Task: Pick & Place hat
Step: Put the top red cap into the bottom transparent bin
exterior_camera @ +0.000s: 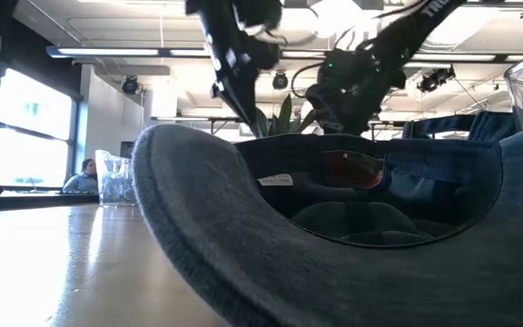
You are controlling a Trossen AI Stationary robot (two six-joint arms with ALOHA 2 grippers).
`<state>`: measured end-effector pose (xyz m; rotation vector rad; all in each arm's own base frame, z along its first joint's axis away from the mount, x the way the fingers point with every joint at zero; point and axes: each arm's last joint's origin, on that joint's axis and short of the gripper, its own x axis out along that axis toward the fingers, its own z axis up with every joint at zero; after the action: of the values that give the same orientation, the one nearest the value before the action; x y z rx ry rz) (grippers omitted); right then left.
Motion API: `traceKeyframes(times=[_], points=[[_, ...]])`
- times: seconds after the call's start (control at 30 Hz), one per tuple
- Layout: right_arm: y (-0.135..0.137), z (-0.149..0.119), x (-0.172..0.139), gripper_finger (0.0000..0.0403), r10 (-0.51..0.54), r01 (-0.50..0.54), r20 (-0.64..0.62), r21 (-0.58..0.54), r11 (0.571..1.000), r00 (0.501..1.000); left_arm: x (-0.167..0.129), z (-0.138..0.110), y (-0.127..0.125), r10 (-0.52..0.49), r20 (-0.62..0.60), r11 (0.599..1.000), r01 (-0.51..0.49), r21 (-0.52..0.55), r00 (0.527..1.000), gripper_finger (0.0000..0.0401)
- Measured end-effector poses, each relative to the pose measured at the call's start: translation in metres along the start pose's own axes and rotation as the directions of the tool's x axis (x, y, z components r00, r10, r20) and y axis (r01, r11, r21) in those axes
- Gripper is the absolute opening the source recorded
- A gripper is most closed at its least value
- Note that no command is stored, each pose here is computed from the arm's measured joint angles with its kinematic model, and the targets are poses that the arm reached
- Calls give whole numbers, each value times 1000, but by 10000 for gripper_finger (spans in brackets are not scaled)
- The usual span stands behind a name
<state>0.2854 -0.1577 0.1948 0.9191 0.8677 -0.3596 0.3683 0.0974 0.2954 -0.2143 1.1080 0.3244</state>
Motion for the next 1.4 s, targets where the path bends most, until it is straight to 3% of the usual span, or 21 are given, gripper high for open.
traceKeyframes(times=[0.3, 0.43, 0.5, 0.57, 0.7, 0.77, 0.83, 0.97, 1.07, 1.17, 1.33, 1.4], points=[[32, -41, 16, 3, -21, -7, -212, -132, 991, 977, -17, -21, 8, -45, 106, 995, 35, 98, 993, 69], [43, -57, 24, 3, -6, -39, -262, -167, 985, 965, -5, -23, 8, -188, 178, 980, 171, 105, 966, 69], [46, -63, 27, 4, -38, -4, -244, -168, 986, 969, 5, -29, 6, -238, 158, 969, 222, 108, 958, 69], [49, -63, 29, 2, -46, 14, -215, -150, 989, 976, 8, -24, 3, -274, 229, 959, 248, 135, 934, 69], [56, -62, 22, 3, 55, -85, -220, -133, 987, 974, 30, -18, -4, -317, 262, 947, 292, 130, 911, 69], [60, -62, 11, 6, 75, -100, -210, -110, 989, 975, 38, -18, -4, -317, 257, 948, 301, 100, 913, 69], [62, -62, -5, 6, 81, -101, -192, -94, 990, 978, 37, -9, -5, -336, 326, 942, 321, 100, 884, 69], [58, -60, -33, 2, -23, 23, -81, -9, 1000, 996, 60, -6, -5, -326, 325, 943, 328, 51, 888, 69], [50, -56, -44, 5, -115, 115, 0, 62, 991, 993, 84, -8, -7, -357, 288, 929, 369, 13, 889, 69], [45, -52, -45, 6, -122, 121, 8, 66, 990, 992, 97, -12, -8, -387, 231, 917, 398, -2, 893, 69], [38, -54, -28, 2, -110, 113, -49, 65, 991, 993, 121, -31, -6, -334, 50, 934, 338, -115, 941, 69], [36, -55, -21, 4, -95, 100, -72, 71, 992, 993, 121, -37, -4, -270, -14, 952, 265, -152, 963, 69]])
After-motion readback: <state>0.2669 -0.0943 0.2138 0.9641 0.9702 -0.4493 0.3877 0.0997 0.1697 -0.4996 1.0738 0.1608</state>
